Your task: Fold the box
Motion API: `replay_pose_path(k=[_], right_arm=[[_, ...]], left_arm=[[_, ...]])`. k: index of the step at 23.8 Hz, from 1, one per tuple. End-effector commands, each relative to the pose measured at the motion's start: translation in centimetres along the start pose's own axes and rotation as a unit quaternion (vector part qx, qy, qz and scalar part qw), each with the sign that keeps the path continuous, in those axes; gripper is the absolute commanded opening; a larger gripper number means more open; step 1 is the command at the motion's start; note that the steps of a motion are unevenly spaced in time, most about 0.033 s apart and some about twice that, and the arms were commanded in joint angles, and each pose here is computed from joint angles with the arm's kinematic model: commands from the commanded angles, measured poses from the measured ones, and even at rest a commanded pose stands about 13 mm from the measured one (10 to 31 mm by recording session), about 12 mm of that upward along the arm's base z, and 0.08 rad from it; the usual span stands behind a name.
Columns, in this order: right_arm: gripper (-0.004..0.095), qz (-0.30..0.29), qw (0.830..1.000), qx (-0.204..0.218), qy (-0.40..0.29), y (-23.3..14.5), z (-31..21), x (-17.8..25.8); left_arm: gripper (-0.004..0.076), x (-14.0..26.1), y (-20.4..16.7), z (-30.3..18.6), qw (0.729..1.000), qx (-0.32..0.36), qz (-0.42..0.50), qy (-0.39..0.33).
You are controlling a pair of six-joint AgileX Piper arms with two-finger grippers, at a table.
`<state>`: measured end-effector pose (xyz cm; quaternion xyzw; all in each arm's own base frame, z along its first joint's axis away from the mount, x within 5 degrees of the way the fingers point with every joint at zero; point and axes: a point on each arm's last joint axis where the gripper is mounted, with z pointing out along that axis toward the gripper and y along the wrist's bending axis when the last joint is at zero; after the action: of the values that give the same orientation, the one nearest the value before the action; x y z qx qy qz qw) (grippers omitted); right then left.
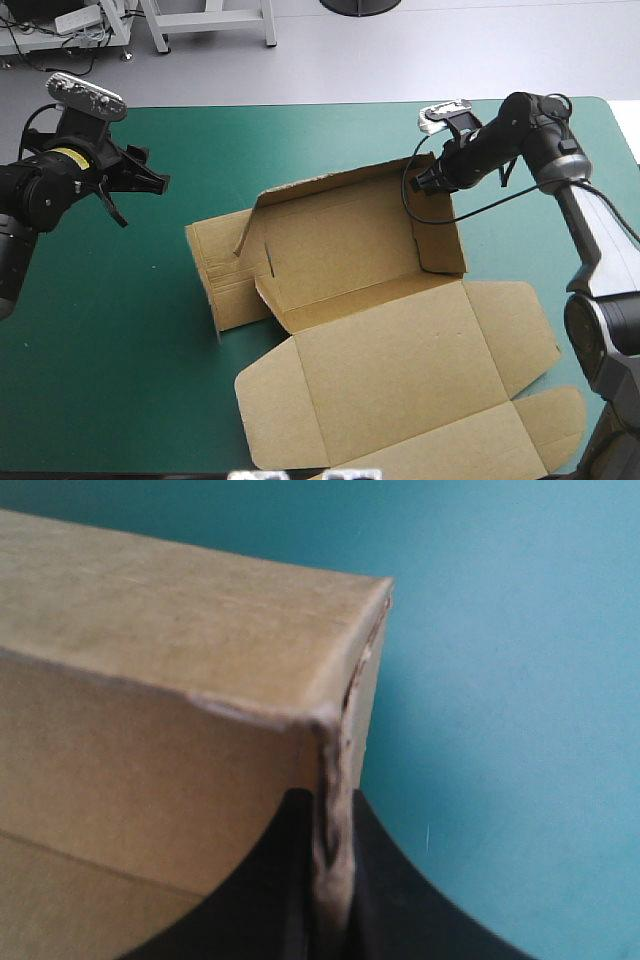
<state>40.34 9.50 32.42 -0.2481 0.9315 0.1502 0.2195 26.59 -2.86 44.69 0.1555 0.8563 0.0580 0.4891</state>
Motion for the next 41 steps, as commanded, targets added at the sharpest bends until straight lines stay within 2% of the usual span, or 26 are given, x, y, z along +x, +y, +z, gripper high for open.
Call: replay_pose_path(k=[1, 6, 10, 13, 17, 19, 24, 28, 32, 41], right_arm=[[-0.0025, -0.017, 0.999, 0.005, 0.047, -0.9, 1.3, 0.2], [-0.0025, -0.022, 0.999, -0.009, 0.048, -1.3, 2.6, -0.2], [0.0016, -0.029, 1.000, 0.007, 0.010, -1.5, 1.9, -1.4], [0.0177, -0.047, 0.999, 0.009, -0.003, -1.1, 0.5, -2.3], [0.0524, -0.034, 0.998, 0.024, -0.040, -0.6, -2.1, -3.5], [0.0666, -0.019, 0.997, 0.029, -0.067, 0.0, -4.1, -3.9], [0.0669, 0.012, 0.996, 0.032, -0.088, 1.5, -7.3, -3.0], [0.0669, 0.013, 0.997, 0.050, -0.052, 2.2, -8.2, 0.0], [0.0667, 0.023, 0.998, 0.053, 0.006, 1.8, -6.0, 2.4], [0.0665, 0.046, 0.996, 0.021, 0.070, 0.1, -0.3, 2.6]], left_arm=[[0.0387, -1.5, 0.3, -1.9, 0.998, -0.001, -0.005, -0.065], [0.0387, -1.5, 0.3, -1.9, 0.998, -0.001, -0.006, -0.069], [0.0387, -1.5, 0.2, -1.9, 0.998, 0.000, -0.006, -0.067], [0.0387, -1.4, 0.3, -1.8, 0.998, -0.002, -0.004, -0.064], [0.0387, -1.4, 0.3, -1.8, 0.998, -0.002, -0.004, -0.064], [0.0387, -1.4, 0.3, -1.8, 0.998, -0.002, -0.004, -0.064], [0.0387, -1.4, 0.3, -1.8, 0.998, -0.003, -0.003, -0.064], [0.0387, -1.4, 0.3, -1.8, 0.998, -0.003, -0.002, -0.063], [0.0387, -1.3, 0.3, -1.8, 0.998, -0.003, -0.002, -0.062], [0.0387, -1.3, 0.2, -1.8, 0.998, 0.000, -0.005, -0.061]])
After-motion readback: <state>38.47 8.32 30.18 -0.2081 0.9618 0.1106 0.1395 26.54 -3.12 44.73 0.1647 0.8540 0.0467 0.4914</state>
